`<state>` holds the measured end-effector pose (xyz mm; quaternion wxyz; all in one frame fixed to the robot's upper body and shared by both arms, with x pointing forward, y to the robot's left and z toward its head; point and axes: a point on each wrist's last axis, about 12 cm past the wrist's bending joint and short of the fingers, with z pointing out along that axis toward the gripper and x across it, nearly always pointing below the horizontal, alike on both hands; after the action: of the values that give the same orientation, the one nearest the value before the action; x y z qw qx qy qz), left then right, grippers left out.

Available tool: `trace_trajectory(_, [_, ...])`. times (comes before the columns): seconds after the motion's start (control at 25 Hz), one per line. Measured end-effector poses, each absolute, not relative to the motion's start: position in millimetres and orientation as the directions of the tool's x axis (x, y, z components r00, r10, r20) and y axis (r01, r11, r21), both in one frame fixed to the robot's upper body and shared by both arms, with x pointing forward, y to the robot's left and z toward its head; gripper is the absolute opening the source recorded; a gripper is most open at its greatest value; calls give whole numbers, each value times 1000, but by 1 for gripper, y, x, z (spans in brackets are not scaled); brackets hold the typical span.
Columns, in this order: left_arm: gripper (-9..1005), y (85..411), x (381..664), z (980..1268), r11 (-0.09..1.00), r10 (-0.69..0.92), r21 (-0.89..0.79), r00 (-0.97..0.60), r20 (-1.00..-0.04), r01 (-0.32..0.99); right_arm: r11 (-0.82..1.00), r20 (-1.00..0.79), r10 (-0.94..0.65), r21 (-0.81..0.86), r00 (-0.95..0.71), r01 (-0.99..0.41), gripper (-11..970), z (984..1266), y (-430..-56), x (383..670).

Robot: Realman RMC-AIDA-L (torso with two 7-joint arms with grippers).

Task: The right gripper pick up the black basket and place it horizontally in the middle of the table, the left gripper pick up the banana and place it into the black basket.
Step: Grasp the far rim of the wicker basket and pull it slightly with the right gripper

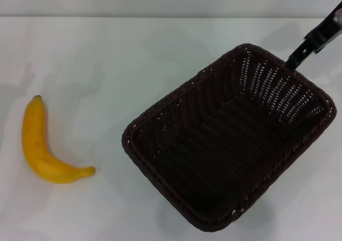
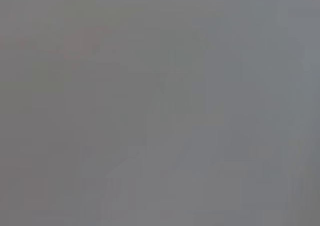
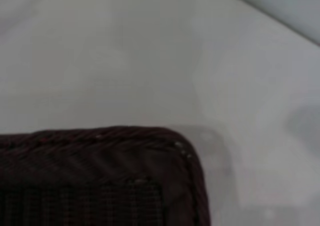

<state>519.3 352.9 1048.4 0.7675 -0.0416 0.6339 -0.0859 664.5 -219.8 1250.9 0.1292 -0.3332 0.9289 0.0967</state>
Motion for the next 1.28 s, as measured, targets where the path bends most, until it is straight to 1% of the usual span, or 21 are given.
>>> trace_trajectory(0.32, [849,351,526,1050,983,-175,-163,174,-969,85,732,-237,-641,95,-730,-674,812,1238,-197,666])
trace_trajectory(0.64, [845,347,527,1050,982,-174,-159,169,-970,99,710,-123,-699,-9,-704,-704,800,1214,-177,667])
trace_trajectory(0.8, [843,347,527,1049,982,-177,-162,165,-970,98,693,-112,-717,-12,-688,-721,791,1207,-167,666])
trace_trajectory(1.0, [841,346,526,1049,981,-182,-168,163,-970,99,699,-109,-711,-3,-695,-715,781,1205,-166,665])
trace_trajectory(1.24, [838,347,526,1050,980,-186,-171,172,-967,97,692,-91,-718,10,-690,-722,572,1200,-165,661])
trace_trajectory(1.28, [837,347,526,1050,980,-188,-173,174,-967,95,688,-93,-721,13,-686,-725,550,1198,-164,660])
